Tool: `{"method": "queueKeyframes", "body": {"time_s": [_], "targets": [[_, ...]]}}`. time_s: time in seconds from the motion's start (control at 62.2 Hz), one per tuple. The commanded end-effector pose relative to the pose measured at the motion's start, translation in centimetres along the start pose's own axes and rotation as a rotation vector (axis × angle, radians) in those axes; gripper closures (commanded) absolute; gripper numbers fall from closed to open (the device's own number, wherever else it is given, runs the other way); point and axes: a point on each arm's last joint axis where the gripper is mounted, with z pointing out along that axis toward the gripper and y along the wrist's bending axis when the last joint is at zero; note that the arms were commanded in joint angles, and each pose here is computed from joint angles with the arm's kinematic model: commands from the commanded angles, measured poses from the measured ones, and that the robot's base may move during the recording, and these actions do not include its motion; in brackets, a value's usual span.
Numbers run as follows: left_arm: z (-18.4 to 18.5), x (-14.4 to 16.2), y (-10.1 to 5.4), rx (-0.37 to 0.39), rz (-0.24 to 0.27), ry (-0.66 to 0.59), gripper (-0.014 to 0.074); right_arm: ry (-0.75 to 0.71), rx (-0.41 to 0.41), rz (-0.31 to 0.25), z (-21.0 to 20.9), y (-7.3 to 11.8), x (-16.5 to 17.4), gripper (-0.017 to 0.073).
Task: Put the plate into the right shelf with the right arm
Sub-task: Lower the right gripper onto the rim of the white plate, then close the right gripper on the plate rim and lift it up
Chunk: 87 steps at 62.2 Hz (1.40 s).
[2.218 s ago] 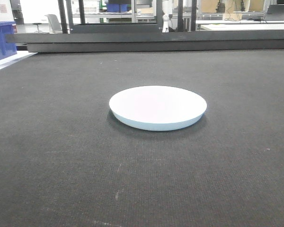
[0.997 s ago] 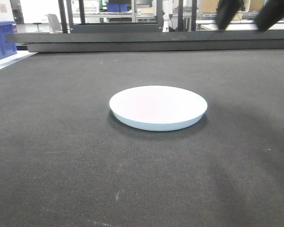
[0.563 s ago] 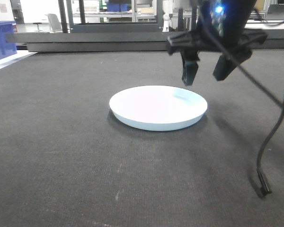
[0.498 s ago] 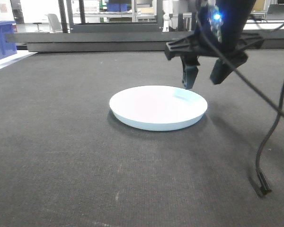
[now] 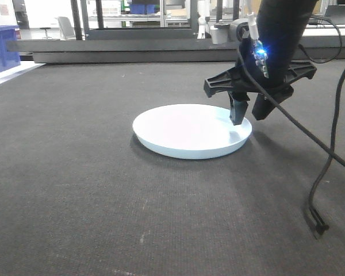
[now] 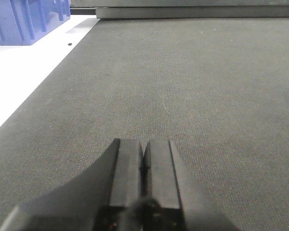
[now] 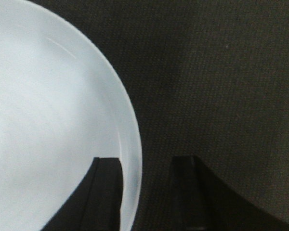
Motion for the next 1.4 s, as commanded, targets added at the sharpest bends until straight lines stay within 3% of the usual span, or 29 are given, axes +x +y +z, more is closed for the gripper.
{"method": "queueKeyframes", "body": {"time_s": [0.0, 0.305, 0.402, 0.514, 0.788, 1.045, 1.382], "targets": [[-0.1, -0.5, 0.1, -0.015, -0.010, -0.082, 0.0640, -0.143, -0.016, -0.006, -2.4, -0.2, -2.2, 0.0209], [-0.1, -0.5, 0.1, -0.015, -0.010, -0.082, 0.0640, -0.111, -0.014, -0.012, -1.0, 0.0, -1.8, 0.0230], [-0.1, -0.5, 0.1, -0.015, -0.010, -0.082, 0.0640, -0.109, -0.013, -0.012, -1.0, 0.0, -1.8, 0.0335], [-0.1, -0.5, 0.1, -0.015, -0.010, -0.082, 0.0640, -0.113, -0.014, -0.012, -1.1, 0.0, -1.8, 0.0552], [-0.1, -0.5, 0.1, -0.015, -0.010, -0.082, 0.0640, -0.143, -0.004, 0.008, -3.1, -0.9, -2.3, 0.0522], [-0.1, -0.5, 0.1, -0.015, -0.010, -0.082, 0.0640, -0.271, 0.002, 0.038, -9.2, -2.8, -2.3, 0.0522], [-0.1, -0.5, 0.1, -0.015, -0.010, -0.082, 0.0640, -0.500, -0.068, 0.017, -16.7, -3.4, 4.0, 0.0522]]}}
